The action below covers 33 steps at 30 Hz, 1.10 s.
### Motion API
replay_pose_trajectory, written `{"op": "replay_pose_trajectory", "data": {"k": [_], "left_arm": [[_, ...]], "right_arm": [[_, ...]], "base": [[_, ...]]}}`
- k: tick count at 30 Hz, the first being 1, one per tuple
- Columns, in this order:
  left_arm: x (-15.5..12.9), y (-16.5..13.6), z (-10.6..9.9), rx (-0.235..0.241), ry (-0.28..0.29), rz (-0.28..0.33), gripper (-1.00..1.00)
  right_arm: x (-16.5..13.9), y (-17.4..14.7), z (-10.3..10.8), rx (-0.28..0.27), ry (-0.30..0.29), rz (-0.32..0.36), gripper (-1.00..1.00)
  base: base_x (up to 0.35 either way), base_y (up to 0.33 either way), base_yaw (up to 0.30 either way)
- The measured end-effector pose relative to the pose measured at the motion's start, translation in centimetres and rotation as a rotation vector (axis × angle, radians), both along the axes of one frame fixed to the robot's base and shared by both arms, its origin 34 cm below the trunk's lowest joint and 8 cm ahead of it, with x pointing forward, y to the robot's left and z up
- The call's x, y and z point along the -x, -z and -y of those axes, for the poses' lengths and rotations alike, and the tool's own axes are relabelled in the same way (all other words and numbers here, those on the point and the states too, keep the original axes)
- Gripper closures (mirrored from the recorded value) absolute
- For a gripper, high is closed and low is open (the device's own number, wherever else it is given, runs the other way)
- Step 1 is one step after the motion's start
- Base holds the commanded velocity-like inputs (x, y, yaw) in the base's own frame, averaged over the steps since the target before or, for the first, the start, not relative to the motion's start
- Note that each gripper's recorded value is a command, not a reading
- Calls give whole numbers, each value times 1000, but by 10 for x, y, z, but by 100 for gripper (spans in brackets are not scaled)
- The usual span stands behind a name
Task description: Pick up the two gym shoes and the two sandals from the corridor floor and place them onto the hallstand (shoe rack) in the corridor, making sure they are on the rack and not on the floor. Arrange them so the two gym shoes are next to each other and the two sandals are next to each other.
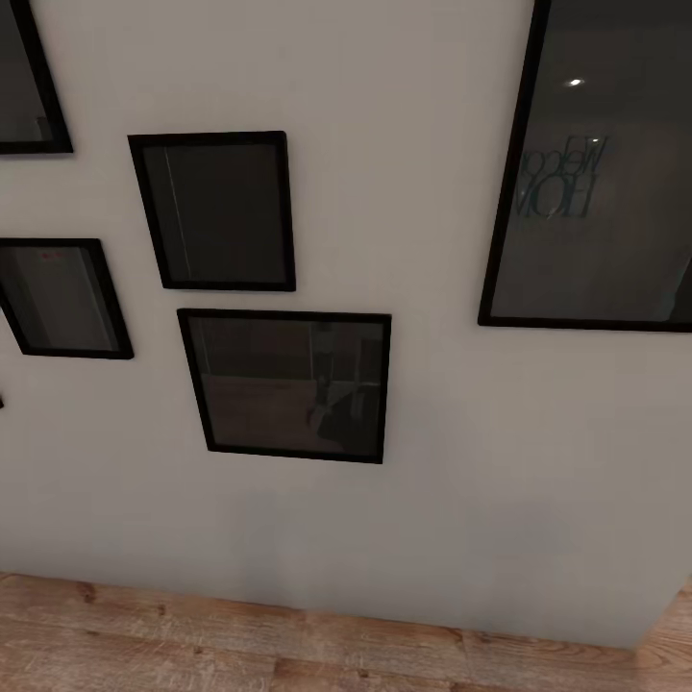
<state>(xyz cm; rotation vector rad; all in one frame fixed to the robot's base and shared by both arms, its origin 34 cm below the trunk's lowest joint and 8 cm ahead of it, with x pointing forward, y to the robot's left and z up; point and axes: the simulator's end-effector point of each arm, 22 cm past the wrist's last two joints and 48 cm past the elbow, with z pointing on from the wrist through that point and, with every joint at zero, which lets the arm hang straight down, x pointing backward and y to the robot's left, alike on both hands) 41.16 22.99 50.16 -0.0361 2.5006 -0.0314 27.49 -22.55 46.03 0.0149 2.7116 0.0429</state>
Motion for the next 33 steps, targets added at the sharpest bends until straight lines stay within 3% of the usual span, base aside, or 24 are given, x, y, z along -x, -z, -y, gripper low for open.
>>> {"op": "replay_pose_trajectory", "data": {"k": [5, 12, 16, 24, 33], "left_arm": [[-12, -8, -2, -2, -4, 58, -100], [-25, -21, -9, -9, -12, 148, -100], [-20, -20, -12, -13, -7, 153, -100], [-16, -19, -14, -15, -2, 150, -100], [-16, -18, -14, -16, -1, 150, -100]], "right_arm": [[-30, -10, 18, 23, 0, 76, -100], [-91, -37, 66, 87, 4, 219, -100], [-113, -50, 67, 87, -5, 281, -100], [-112, -50, 65, 85, -10, 287, -100], [-111, -50, 72, 95, -2, 286, -100]], "base": [[0, 0, 0], [0, 0, 0], [0, 0, 0], [-37, 0, 0], [-285, 0, 0]]}}
